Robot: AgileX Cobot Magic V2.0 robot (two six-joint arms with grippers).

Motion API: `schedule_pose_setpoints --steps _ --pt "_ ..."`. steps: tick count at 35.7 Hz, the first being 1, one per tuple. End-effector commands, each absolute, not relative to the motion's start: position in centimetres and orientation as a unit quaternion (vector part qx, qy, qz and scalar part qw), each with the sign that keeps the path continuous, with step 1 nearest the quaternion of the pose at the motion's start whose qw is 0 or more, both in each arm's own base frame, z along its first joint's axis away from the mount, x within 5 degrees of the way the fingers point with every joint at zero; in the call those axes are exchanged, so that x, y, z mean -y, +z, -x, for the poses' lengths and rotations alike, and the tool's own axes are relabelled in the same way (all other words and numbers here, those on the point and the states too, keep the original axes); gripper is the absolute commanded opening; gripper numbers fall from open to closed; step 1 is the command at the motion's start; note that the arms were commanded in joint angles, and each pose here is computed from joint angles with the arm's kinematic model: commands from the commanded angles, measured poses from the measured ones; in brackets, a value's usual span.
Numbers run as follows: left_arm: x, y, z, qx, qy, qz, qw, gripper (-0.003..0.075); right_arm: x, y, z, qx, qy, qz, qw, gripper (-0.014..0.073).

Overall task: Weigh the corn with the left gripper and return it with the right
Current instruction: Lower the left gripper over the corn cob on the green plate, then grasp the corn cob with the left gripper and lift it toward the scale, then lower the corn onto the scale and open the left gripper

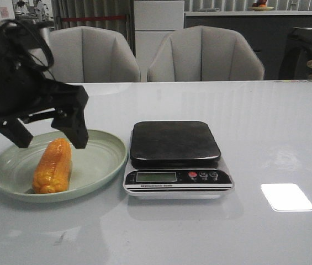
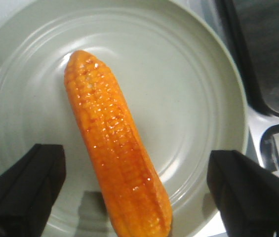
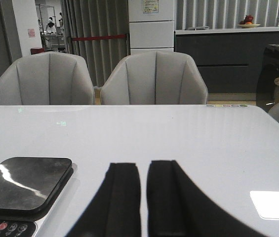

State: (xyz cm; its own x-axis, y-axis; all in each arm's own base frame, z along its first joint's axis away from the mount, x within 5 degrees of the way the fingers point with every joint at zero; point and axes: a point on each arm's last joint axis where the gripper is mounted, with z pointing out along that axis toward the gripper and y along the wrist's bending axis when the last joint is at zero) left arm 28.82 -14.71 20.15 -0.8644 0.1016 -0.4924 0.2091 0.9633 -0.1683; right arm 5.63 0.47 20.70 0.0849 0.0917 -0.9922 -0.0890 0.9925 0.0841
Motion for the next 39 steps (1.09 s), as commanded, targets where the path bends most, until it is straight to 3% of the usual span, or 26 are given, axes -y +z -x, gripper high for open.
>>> schedule_pose_setpoints --steps 1,4,6,7,12,15,21,33,36,39 --pt "15.6 20.8 -30.0 -0.952 -0.128 -0.062 0.27 0.0627 -0.5 21.1 -5.4 -0.641 0.059 0.007 0.765 0.0207" --pt "15.8 19.1 -30.3 -0.961 -0.121 -0.049 0.243 0.0609 -0.5 21.1 -5.4 -0.641 0.059 0.007 0.765 0.0207" --pt "15.8 18.5 -30.5 -0.964 -0.117 -0.049 0.234 0.0542 -0.5 21.1 -5.4 -0.641 0.059 0.007 0.765 0.0207" --pt "15.8 18.4 -30.5 -0.964 -0.116 -0.049 0.233 0.0493 -0.5 21.1 -5.4 -0.641 0.059 0.007 0.765 0.0207" --pt "16.1 19.9 -31.0 -0.959 -0.124 -0.049 0.251 0.009 -0.5 21.1 -5.4 -0.641 0.059 0.007 0.765 0.0207" --pt "16.7 22.2 -31.6 -0.947 -0.14 -0.052 0.283 0.016 -0.5 21.1 -5.4 -0.641 0.059 0.007 0.765 0.0207" --pt "19.1 25.8 -32.4 -0.925 -0.175 -0.07 0.33 0.0126 -0.5 21.1 -5.4 -0.641 0.059 0.007 0.765 0.0207" --pt "25.7 26.0 -32.1 -0.911 -0.212 -0.128 0.329 0.0134 -0.5 21.1 -5.4 -0.641 0.059 0.007 0.765 0.0207" --pt "26.8 25.1 -32.5 -0.913 -0.219 -0.127 0.32 0.02 -0.5 21.1 -5.4 -0.641 0.059 0.007 0.765 0.0207" --pt "27.7 24.0 -33.0 -0.918 -0.221 -0.122 0.305 0.0345 -0.5 21.1 -5.4 -0.641 0.059 0.007 0.765 0.0207"
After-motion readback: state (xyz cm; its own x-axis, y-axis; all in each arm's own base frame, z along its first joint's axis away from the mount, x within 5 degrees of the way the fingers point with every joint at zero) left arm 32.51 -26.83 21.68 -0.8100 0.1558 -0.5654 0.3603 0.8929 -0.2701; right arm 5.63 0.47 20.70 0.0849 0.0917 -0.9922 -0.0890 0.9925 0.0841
